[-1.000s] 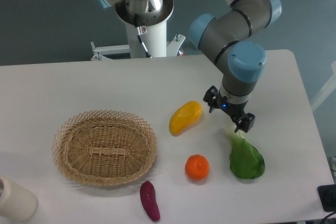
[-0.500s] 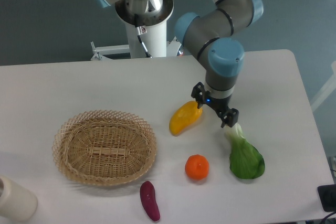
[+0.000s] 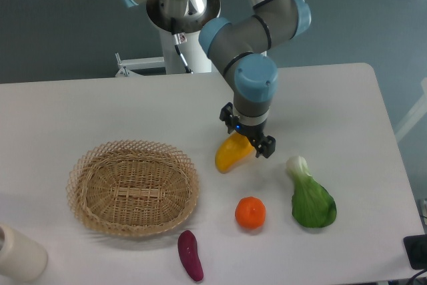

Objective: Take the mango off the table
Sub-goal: 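Lower the gripper onto the yellow mango and close on it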

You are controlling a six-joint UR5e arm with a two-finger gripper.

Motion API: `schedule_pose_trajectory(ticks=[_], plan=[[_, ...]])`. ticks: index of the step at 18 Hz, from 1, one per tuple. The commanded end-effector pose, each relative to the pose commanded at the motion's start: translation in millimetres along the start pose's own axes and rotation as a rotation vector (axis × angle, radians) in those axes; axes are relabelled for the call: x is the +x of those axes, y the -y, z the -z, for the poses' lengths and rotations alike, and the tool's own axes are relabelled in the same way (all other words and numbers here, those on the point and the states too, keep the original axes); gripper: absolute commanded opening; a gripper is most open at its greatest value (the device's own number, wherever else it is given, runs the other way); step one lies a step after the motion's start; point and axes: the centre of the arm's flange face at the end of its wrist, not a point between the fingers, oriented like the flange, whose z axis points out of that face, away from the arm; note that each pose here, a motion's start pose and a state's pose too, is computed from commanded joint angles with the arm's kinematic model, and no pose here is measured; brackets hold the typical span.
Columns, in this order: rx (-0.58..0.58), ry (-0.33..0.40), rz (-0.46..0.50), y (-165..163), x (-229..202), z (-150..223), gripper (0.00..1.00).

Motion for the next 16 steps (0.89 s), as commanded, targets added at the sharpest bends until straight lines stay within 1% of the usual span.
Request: schedule_pose_trajectory(ticks=[3, 7, 9, 11, 12, 14, 16], plan=[[-0.020, 0.004, -0.023, 13, 7, -2, 1.00], [-0.047, 0.011, 0.012, 15, 5, -11, 1.00], [-0.045, 0.029, -0.002, 25, 7, -14, 1.00], [-0.073, 0.041, 0.044, 29, 5, -23, 1.00], [-0.094, 0.060, 0.068, 33, 5, -26, 1.00], [-0.135, 0.091, 0.073, 41, 8, -33, 1.00], [-0.146, 0.093, 0.072, 41, 7, -35, 1.00]])
